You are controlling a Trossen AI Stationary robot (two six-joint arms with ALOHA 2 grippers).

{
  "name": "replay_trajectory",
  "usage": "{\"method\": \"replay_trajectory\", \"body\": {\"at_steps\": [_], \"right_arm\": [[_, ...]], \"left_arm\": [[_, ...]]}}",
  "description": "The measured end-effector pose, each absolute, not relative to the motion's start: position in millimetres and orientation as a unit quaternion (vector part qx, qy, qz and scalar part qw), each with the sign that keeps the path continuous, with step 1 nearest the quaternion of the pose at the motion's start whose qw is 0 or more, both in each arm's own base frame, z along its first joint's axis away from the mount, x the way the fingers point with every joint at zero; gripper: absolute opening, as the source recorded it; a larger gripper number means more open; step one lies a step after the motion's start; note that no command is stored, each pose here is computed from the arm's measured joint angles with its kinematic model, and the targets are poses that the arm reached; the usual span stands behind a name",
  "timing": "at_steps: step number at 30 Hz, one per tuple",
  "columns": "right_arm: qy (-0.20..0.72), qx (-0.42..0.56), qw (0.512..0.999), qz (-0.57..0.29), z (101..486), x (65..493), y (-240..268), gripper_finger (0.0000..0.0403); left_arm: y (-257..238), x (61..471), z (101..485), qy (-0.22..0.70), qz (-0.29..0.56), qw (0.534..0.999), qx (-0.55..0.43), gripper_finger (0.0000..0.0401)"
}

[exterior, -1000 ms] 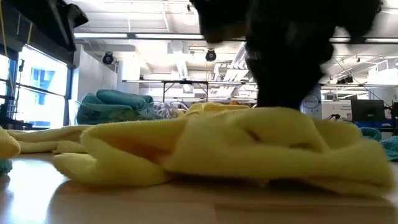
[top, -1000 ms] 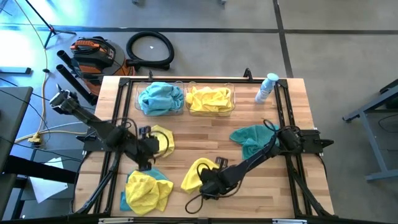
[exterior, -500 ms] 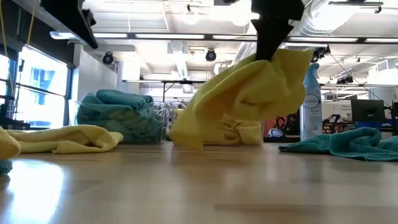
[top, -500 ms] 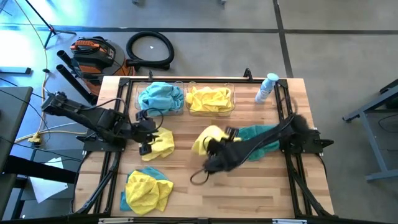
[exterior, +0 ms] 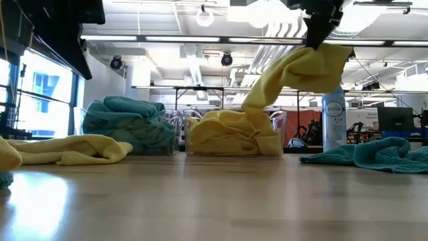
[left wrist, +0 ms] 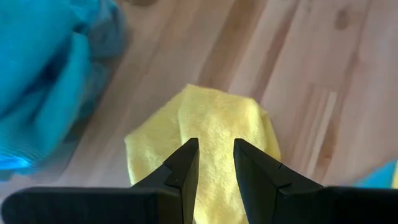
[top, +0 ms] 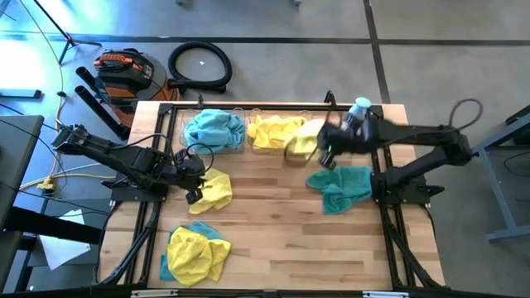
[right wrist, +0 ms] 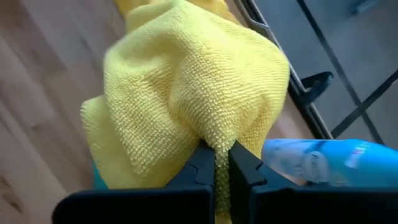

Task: Sort microfiber towel by color & place in baskets
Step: Put the yellow towel into the right transparent bin

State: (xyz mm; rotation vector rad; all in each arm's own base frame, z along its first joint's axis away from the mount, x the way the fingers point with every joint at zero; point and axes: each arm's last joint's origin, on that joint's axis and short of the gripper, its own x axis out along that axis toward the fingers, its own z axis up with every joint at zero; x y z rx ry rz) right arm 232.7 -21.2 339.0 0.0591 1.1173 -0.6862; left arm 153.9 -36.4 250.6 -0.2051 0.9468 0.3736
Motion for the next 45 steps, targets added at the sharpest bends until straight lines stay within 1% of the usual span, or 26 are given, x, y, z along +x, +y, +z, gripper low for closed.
{"method": "replay_trajectory", "body": {"at_steps": [3,6,10,14,16,19,21,23,31,34,39,42,45], "right_arm": [[0.534,0.035,0.786,-0.309,350,224,-52,0.0001],[0.558,0.034,0.774,-0.296,352,228,-82,0.0000],[0.601,0.016,0.753,-0.269,343,254,-117,0.0000],[0.629,-0.005,0.741,-0.236,332,293,-144,0.0000],[0.625,-0.008,0.751,-0.212,329,315,-154,0.0000],[0.604,-0.005,0.780,-0.163,322,346,-165,0.0000],[0.587,-0.008,0.798,-0.134,312,363,-171,0.0000],[0.576,-0.013,0.807,-0.127,301,374,-178,0.0000],[0.581,0.061,0.799,-0.141,256,371,-199,0.0000],[0.587,0.077,0.792,-0.147,235,369,-200,0.0000],[0.571,0.095,0.799,-0.161,200,369,-194,0.0001],[0.555,0.110,0.806,-0.173,183,368,-192,0.0010],[0.538,0.127,0.812,-0.186,173,366,-192,0.0029]], "left_arm": [[-35,154,251,0.439,0.201,0.872,-0.085,0.0090],[-33,155,252,0.433,0.213,0.872,-0.079,0.0090],[-29,155,252,0.428,0.234,0.867,-0.099,0.0090],[-23,156,252,0.420,0.259,0.861,-0.127,0.0090],[-21,157,252,0.416,0.270,0.857,-0.138,0.0090],[-18,157,252,0.412,0.281,0.854,-0.150,0.0090],[-17,157,252,0.410,0.287,0.851,-0.158,0.0090],[-17,157,252,0.407,0.292,0.849,-0.166,0.0090],[-16,157,251,0.401,0.302,0.845,-0.182,0.0090],[-16,157,252,0.397,0.309,0.845,-0.182,0.0090],[-15,157,252,0.389,0.320,0.845,-0.179,0.0090],[-15,157,252,0.389,0.320,0.845,-0.179,0.0090],[-15,157,252,0.389,0.320,0.845,-0.179,0.0090]]}}
